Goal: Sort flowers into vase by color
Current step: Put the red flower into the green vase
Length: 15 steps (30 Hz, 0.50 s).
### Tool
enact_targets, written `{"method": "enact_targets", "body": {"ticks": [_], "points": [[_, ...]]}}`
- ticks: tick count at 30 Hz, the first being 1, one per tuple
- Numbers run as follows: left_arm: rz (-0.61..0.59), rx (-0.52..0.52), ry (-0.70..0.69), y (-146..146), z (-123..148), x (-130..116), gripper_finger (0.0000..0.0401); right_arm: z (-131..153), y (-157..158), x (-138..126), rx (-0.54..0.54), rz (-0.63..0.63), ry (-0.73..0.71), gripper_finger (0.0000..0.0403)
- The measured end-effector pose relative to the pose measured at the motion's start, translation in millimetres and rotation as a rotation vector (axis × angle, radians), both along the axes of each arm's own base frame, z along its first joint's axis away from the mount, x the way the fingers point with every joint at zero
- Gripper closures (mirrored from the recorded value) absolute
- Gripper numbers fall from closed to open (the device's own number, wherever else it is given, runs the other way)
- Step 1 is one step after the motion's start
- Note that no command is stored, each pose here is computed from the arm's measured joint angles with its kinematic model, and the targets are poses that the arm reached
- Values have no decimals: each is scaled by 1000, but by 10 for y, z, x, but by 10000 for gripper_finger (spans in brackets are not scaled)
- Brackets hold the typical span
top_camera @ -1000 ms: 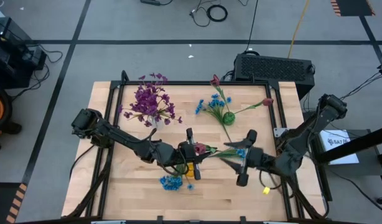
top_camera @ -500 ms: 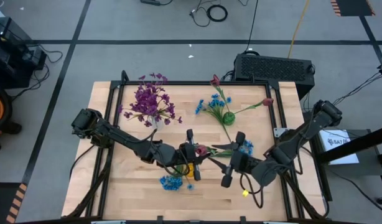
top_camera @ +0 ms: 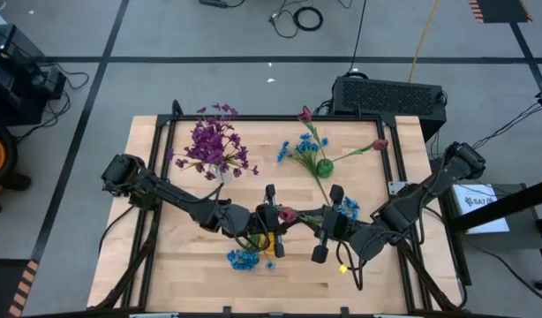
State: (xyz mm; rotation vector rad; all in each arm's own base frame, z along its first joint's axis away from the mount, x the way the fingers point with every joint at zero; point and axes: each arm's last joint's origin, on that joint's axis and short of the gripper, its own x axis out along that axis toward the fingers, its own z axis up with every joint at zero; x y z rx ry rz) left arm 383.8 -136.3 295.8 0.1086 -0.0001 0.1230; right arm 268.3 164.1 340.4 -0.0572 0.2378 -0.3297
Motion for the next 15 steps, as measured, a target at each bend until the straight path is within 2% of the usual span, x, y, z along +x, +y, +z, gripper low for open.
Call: {"method": "enact_targets", "body": {"ticks": [3,7,10,15], "points": [[-2,0,2,-1,-2,0,377,3,-4,-5,-2,-1,2,391],[-5,1,3,-5,-3,-1,364,4,-2,-7,3,13,4,394],[-9,1,2,-23,-2,-8,327,4,-1,-7,-4,16,7,394],[-7,2,32,-101,-30,-43,238,88,-55,-87,-21,13,0,399]]}}
